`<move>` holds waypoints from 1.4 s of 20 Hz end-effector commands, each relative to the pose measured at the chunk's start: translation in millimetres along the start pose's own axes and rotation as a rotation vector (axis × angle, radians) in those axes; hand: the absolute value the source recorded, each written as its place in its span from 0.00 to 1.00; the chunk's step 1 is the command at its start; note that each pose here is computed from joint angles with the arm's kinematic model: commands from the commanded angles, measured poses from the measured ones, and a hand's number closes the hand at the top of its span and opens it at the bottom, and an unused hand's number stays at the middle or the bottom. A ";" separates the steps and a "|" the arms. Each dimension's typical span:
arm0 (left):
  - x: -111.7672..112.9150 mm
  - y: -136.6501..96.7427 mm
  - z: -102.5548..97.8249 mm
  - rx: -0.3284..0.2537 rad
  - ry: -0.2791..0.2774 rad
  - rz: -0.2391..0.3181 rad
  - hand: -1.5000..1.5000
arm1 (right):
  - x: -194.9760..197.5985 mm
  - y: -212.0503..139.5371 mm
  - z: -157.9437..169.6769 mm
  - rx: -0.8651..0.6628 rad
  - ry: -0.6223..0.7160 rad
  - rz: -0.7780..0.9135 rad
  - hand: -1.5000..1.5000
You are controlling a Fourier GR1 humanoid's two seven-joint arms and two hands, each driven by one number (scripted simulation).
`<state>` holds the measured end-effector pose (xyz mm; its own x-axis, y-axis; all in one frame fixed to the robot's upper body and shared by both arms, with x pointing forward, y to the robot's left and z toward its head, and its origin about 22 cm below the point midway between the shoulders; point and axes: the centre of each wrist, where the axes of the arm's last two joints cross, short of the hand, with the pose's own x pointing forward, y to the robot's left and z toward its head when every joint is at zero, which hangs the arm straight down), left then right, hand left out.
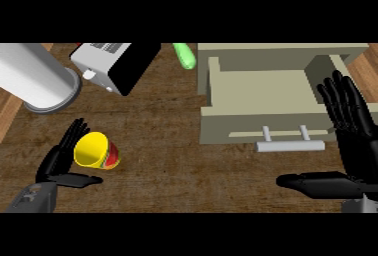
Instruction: Pick up the cup, place it into the drawer and close the drawer
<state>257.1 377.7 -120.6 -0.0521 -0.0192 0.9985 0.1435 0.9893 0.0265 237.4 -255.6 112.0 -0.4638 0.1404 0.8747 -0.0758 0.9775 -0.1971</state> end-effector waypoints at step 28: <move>-9.6 -60.4 -32.9 -0.254 -0.161 0.476 1.00 | -3.6 -12.7 -0.4 0.020 0.020 -0.008 0.00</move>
<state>285.1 318.0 -125.8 -0.0186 0.2324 0.9724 0.3150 0.9244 -0.2150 243.0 -260.4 113.1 -0.4441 0.1259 0.8871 -0.0933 0.9782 -0.1855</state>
